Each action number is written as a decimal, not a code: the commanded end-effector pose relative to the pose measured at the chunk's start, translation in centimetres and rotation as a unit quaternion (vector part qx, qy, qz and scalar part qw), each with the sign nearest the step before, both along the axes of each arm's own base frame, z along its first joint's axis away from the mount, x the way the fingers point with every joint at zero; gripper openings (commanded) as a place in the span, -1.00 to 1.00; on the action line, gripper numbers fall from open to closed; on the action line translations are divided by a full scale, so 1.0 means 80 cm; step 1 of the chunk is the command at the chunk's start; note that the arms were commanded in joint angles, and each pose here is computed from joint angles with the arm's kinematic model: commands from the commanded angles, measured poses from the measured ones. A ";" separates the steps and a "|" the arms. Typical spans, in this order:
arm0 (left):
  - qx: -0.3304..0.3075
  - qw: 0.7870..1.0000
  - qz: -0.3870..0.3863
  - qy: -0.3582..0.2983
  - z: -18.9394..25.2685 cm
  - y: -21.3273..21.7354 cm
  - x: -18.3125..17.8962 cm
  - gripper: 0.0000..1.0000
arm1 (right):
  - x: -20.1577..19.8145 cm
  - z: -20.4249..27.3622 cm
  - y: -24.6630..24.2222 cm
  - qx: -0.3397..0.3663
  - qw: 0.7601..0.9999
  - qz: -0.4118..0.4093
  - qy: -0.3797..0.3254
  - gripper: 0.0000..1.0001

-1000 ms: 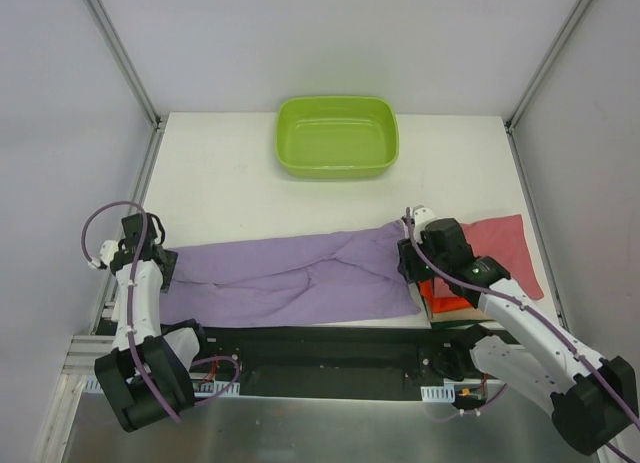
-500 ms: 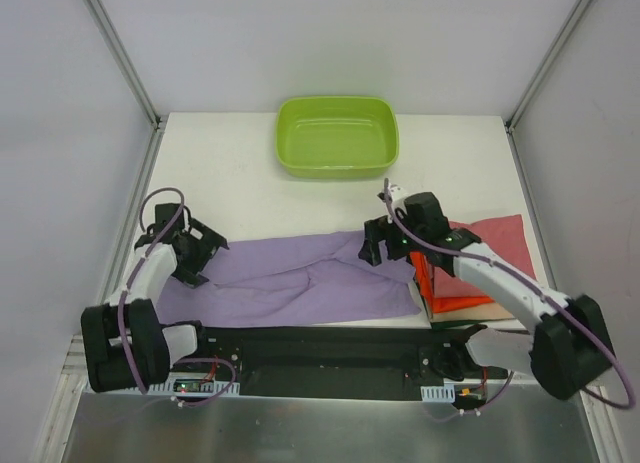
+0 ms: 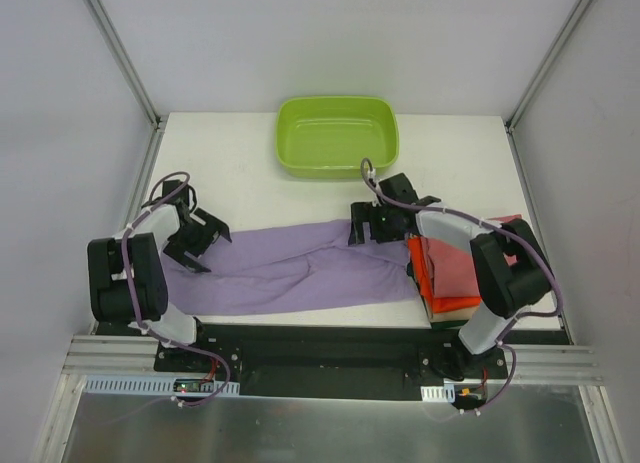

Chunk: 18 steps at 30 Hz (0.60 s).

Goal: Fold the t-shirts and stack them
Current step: Fold the other side of the tshirt into a rectangle

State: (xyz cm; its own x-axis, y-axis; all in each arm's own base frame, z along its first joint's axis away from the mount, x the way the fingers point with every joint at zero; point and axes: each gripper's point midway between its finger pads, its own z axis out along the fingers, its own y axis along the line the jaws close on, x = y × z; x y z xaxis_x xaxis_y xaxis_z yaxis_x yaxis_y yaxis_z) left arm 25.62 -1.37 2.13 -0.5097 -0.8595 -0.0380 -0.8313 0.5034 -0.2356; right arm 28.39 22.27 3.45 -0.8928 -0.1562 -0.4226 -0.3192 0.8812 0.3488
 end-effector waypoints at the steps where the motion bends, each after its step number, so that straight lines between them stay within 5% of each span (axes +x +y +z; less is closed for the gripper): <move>1: 0.038 0.999 -0.018 -0.015 -0.018 0.023 0.050 0.98 | 0.048 -0.004 -0.012 -0.009 1.000 -0.028 -0.005 0.95; 8: 0.073 0.994 -0.027 -0.071 0.021 0.045 0.126 0.98 | 0.108 0.031 0.000 -0.007 0.998 0.010 -0.059 0.97; 14: 0.106 0.991 -0.024 -0.080 0.040 0.059 0.123 0.98 | 0.109 0.075 0.018 0.015 0.985 0.113 -0.130 0.99; 18: 0.116 0.990 -0.027 -0.082 0.051 0.061 0.114 0.98 | 0.105 0.076 0.042 0.041 0.980 0.161 -0.108 0.97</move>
State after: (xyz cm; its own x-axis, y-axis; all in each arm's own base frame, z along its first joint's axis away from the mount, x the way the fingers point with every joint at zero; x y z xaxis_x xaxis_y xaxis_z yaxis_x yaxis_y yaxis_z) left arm 35.26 2.44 4.01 -0.5259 -0.8161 -0.2396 -0.7759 0.5757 -0.2578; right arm 36.43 23.11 6.41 -0.7839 -0.2872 -0.5505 -0.5035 0.8128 0.2930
